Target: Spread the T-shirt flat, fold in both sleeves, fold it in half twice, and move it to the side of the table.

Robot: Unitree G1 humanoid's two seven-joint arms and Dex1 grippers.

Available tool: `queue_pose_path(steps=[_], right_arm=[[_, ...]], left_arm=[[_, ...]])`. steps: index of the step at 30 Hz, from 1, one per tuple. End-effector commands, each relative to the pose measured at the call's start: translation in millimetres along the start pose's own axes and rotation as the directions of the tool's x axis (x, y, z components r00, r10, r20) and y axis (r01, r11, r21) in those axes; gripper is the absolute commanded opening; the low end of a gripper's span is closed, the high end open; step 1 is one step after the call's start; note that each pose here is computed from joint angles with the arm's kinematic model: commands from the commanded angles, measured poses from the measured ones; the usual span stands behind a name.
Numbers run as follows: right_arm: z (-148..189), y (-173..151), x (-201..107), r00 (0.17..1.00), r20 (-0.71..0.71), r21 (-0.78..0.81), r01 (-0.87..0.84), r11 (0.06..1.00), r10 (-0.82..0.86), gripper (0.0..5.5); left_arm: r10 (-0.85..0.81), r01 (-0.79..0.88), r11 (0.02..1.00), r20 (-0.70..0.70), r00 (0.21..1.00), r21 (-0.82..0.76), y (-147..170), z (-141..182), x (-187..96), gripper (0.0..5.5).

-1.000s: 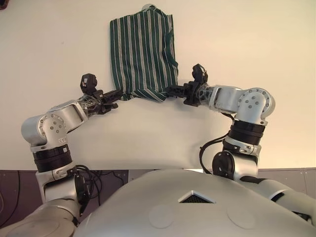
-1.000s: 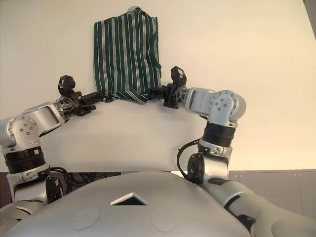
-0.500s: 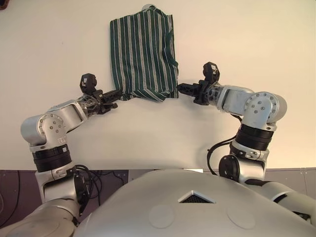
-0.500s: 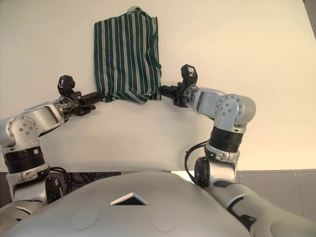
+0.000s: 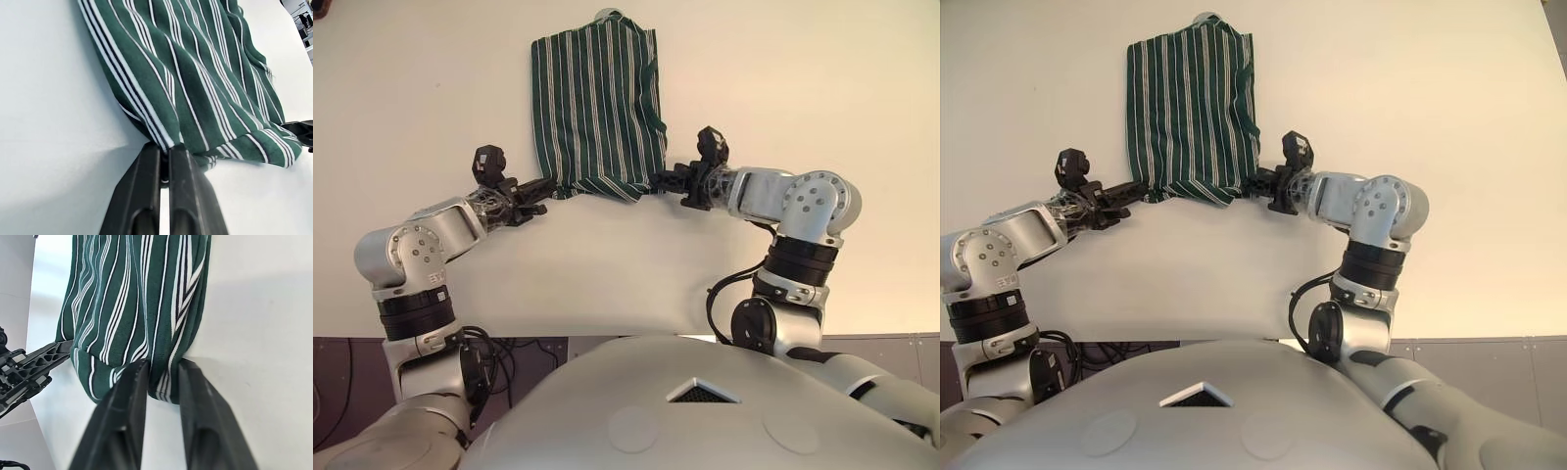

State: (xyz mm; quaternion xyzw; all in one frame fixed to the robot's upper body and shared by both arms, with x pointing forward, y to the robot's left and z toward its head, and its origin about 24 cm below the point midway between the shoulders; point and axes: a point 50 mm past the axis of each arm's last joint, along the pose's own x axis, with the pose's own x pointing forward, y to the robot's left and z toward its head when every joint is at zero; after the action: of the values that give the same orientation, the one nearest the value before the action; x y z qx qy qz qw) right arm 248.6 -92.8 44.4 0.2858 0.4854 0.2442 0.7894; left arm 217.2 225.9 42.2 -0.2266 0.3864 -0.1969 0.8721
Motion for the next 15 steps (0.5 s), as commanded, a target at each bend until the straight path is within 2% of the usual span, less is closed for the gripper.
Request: queue_pose_path(steps=[1, 3, 9, 15], right_arm=[[-10, 4, 14, 1.000, -0.026, 0.062, -0.017, 0.998, 0.018, 0.27], [-7, 6, 15, 0.999, -0.003, 0.077, -0.034, 0.996, 0.035, 0.02], [-2, 9, 10, 0.996, 0.042, 0.079, -0.078, 0.994, 0.075, 0.02], [7, 5, -16, 0.987, 0.068, 0.023, -0.146, 0.989, 0.144, 0.02]], left_arm=[[0.016, -0.016, 1.000, -0.013, 1.000, 0.014, 1, 1, -1, 0.00], [0.013, -0.013, 1.000, -0.014, 1.000, 0.014, 0, 1, 0, 0.00], [-0.004, 0.004, 1.000, -0.020, 1.000, 0.016, -4, -1, 1, 0.00], [-0.052, 0.052, 0.999, 0.000, 0.999, 0.004, -12, -3, -6, 0.00]])
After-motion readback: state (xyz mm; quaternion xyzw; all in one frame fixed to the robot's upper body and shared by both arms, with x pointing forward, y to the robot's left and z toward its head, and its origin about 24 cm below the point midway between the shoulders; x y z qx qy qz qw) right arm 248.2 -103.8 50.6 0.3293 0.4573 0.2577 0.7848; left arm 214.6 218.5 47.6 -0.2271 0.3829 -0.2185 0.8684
